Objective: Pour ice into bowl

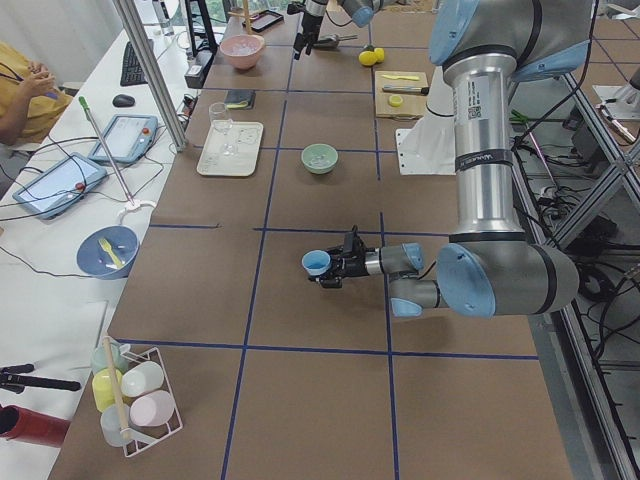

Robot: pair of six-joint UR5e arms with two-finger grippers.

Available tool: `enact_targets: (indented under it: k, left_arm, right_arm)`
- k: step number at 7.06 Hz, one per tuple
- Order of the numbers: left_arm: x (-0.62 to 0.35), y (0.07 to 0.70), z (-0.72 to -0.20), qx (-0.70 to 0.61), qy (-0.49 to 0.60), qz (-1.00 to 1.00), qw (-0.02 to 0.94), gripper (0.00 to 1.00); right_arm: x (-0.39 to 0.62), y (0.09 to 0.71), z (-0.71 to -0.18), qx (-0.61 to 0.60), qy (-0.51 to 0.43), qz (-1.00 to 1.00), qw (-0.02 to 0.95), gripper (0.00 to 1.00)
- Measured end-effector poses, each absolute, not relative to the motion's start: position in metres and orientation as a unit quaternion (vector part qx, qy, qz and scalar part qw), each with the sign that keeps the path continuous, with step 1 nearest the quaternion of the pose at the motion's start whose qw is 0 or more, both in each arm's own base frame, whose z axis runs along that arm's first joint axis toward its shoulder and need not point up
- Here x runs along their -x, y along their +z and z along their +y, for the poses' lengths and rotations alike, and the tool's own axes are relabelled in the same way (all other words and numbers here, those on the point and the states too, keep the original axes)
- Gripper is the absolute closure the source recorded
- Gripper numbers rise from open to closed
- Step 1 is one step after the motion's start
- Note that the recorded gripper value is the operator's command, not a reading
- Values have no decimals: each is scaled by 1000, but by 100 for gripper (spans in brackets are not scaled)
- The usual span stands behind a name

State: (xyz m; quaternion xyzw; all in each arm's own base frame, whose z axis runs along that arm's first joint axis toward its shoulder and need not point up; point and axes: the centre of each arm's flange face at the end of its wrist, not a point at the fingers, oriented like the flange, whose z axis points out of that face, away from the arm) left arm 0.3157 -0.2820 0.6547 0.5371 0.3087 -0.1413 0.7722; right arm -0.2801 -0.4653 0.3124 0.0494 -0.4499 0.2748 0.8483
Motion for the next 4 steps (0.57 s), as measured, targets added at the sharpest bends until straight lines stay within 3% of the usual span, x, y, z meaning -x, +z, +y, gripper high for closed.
enact_targets:
  k: [1, 2, 4]
  left_arm:
    - [-316, 657, -283, -534, -138, 309, 775, 88]
    - [-315, 658, -284, -532, -137, 309, 776, 1]
    - [-312, 658, -288, -530, -137, 310, 778, 0]
  right_arm:
    - [280, 312, -465, -50, 275, -450, 848, 0]
    - [280, 311, -465, -50, 275, -451, 848, 0]
    - [280, 308, -465, -50, 276, -454, 846, 0]
